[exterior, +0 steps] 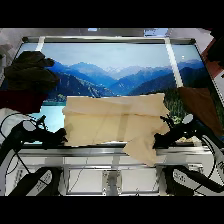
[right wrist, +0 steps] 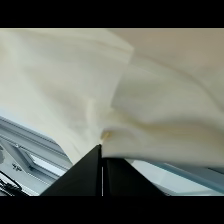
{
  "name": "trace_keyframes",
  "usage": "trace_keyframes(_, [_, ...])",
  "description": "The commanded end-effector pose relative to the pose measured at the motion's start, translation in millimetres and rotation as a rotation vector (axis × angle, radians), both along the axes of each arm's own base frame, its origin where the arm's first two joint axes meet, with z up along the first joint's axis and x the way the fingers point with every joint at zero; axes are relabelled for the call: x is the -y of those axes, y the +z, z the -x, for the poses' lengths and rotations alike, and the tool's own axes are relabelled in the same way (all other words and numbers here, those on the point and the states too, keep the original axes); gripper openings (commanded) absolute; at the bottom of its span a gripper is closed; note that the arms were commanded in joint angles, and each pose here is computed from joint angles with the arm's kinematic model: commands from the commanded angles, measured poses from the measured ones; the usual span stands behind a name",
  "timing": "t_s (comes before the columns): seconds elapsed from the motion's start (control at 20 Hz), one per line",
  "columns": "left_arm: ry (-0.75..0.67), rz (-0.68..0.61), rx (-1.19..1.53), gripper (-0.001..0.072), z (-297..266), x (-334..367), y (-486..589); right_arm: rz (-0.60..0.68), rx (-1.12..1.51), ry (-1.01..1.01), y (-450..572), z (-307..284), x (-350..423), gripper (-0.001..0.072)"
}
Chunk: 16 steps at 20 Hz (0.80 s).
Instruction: Fold the shirts.
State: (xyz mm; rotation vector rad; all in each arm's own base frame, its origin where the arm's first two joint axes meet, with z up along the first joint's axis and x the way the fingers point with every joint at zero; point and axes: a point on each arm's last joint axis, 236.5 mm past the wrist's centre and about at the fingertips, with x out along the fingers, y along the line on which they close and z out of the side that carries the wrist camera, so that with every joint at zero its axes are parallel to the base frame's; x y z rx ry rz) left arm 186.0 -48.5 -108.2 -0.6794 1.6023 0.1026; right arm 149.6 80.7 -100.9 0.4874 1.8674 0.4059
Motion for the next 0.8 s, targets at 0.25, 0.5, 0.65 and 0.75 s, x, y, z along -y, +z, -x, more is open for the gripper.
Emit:
trace_keyframes(0.25, [-0.138, 0.024, 0.071, 0.0012, -17.8, 2.4, 29.5, -0.001, 0.052, 0.059, 36.4, -1.3, 3.8, 0.0032])
trace_keyframes(0.5, [-0.238, 0.003, 0.222, 0.0012, -62.8, -2.9, 93.0, 0.092, 0.189, 0.082, 84.4, -21.5, 21.8, 0.0032])
trace_keyframes(0.65, [-0.217, -0.015, 0.371, 0.0013, -102.0, -4.5, 133.6, 0.122, 0.262, 0.057, 104.6, -41.8, 26.7, 0.0032])
trace_keyframes(0.75, [-0.207, -0.033, 0.447, 0.0012, -120.0, -7.3, 154.4, 0.144, 0.343, 0.040, 117.3, -62.8, 30.7, 0.0032])
